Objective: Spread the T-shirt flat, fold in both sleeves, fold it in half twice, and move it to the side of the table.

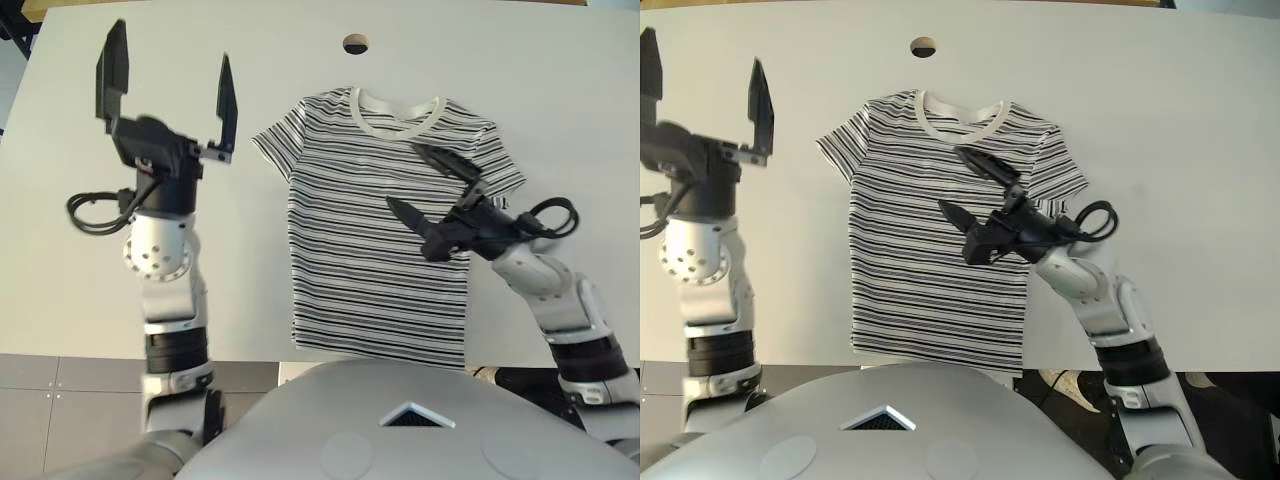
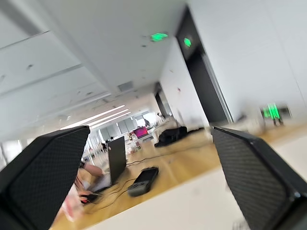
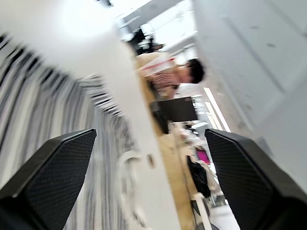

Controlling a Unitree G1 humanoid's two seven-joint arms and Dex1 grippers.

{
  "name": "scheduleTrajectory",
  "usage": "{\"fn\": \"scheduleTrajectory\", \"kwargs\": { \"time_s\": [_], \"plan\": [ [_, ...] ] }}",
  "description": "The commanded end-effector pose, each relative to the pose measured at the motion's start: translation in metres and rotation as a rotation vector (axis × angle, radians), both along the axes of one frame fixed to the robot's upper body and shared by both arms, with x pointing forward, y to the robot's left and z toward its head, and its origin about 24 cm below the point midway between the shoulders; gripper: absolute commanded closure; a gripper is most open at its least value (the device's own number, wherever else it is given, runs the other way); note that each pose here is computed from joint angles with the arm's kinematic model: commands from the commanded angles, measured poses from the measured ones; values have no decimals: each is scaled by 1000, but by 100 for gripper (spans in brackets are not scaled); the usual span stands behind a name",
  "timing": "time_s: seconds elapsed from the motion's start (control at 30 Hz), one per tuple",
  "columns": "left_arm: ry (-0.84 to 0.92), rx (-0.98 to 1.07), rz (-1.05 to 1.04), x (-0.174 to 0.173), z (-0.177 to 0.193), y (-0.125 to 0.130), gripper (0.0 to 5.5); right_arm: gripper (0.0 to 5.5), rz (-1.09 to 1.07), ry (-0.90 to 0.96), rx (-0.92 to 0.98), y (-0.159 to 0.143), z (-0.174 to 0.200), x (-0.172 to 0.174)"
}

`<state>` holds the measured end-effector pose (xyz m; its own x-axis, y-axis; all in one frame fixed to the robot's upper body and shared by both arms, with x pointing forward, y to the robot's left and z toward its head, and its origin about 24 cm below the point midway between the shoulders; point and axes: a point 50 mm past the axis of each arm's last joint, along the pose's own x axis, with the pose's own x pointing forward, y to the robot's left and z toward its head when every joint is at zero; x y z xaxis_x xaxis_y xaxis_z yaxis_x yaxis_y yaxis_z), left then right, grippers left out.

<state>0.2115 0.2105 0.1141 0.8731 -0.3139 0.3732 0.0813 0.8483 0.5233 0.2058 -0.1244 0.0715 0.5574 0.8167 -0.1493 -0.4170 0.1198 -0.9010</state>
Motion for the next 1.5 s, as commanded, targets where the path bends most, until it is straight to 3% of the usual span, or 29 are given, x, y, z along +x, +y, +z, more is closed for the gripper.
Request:
{"fn": "scheduleTrajectory", "kwargs": {
  "time_s": [0.03, 0.13, 0.23, 0.43, 0.67, 0.83, 0.97, 1.13, 1.33, 1.5],
  "plan": [
    [90, 263, -42, -17, -10, 12, 80, 130, 144, 107, -266, -6, -27, -13],
    [235, 465, -163, -33, -33, 14, 80, 130, 248, 198, -430, -23, -41, -33],
    [350, 625, -317, -50, -54, 11, 80, 130, 205, 204, -492, -39, -38, -29],
    [388, 637, -408, -61, -59, 6, 80, 130, 17, 141, -547, -75, -23, -4],
    [453, 674, -515, -75, -69, 2, 80, 130, 28, 108, -498, -65, -24, 2],
    [389, 651, -540, -70, -59, -6, 80, 130, 67, 65, -401, -53, -12, 0],
    [190, 554, -368, -26, -29, -9, 80, 130, 97, 17, -88, -36, 32, -6],
    [50, 459, -161, 43, 1, -19, 80, 130, 87, -28, 78, -35, 61, -5],
    [112, 630, -232, 106, -30, -72, 80, 130, 81, -7, 228, -8, 47, 1],
    [165, 704, -291, 118, -55, -88, 80, 130, -92, -156, 489, -23, 81, 19]
  ]
}}
